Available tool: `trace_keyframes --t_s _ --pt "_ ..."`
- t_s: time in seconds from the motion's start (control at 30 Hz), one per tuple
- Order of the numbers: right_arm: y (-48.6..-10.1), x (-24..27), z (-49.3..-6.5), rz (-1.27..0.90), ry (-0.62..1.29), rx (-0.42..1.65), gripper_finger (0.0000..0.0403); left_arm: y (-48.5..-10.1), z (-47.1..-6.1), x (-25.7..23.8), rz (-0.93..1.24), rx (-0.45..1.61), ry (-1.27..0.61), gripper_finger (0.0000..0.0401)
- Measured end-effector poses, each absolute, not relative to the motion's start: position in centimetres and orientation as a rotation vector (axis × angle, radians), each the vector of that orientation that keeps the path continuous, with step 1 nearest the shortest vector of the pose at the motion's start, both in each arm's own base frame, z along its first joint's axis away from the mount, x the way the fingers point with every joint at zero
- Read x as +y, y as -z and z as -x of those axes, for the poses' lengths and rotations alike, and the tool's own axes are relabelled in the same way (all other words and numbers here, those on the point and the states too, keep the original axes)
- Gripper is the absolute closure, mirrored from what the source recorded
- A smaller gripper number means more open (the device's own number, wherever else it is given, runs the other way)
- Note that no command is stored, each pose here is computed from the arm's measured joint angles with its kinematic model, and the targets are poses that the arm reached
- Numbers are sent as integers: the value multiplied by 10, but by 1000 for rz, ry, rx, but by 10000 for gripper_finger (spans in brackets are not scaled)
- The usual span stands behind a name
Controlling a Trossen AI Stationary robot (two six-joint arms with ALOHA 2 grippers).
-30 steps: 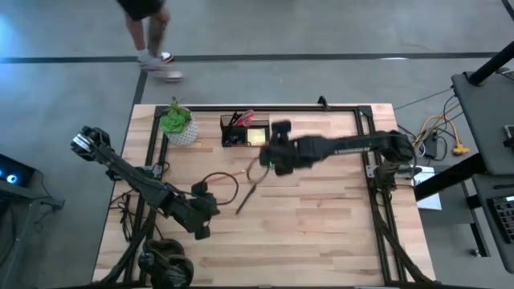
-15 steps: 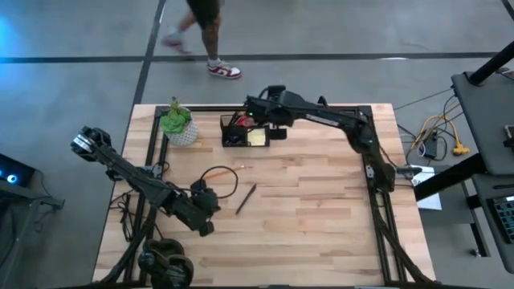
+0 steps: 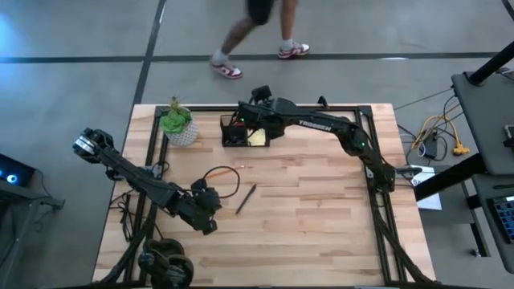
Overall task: Pick and place office supplies into organizer
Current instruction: Put the bottom pencil into the top left section of the black desk organizer
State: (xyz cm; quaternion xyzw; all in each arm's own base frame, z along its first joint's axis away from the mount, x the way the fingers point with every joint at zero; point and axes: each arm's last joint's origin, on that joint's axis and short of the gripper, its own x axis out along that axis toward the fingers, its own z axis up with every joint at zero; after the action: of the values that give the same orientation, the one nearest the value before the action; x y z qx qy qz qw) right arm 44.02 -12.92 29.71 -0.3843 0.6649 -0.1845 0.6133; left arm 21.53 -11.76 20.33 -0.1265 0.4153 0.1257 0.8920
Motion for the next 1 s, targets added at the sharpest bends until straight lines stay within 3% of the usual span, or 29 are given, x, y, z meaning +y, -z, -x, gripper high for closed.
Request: trace_keyframes --t_s 0.23,0.67,1.0 --pt "-305 -131 -452 1116 304 1500 384 -202 -219 -111 261 858 -300 401" --pt "-297 -130 -454 1103 211 1486 383 -201 -222 -106 250 843 -340 401" --pt "-265 -140 -456 1187 145 1553 373 -201 -223 -104 253 841 -346 401"
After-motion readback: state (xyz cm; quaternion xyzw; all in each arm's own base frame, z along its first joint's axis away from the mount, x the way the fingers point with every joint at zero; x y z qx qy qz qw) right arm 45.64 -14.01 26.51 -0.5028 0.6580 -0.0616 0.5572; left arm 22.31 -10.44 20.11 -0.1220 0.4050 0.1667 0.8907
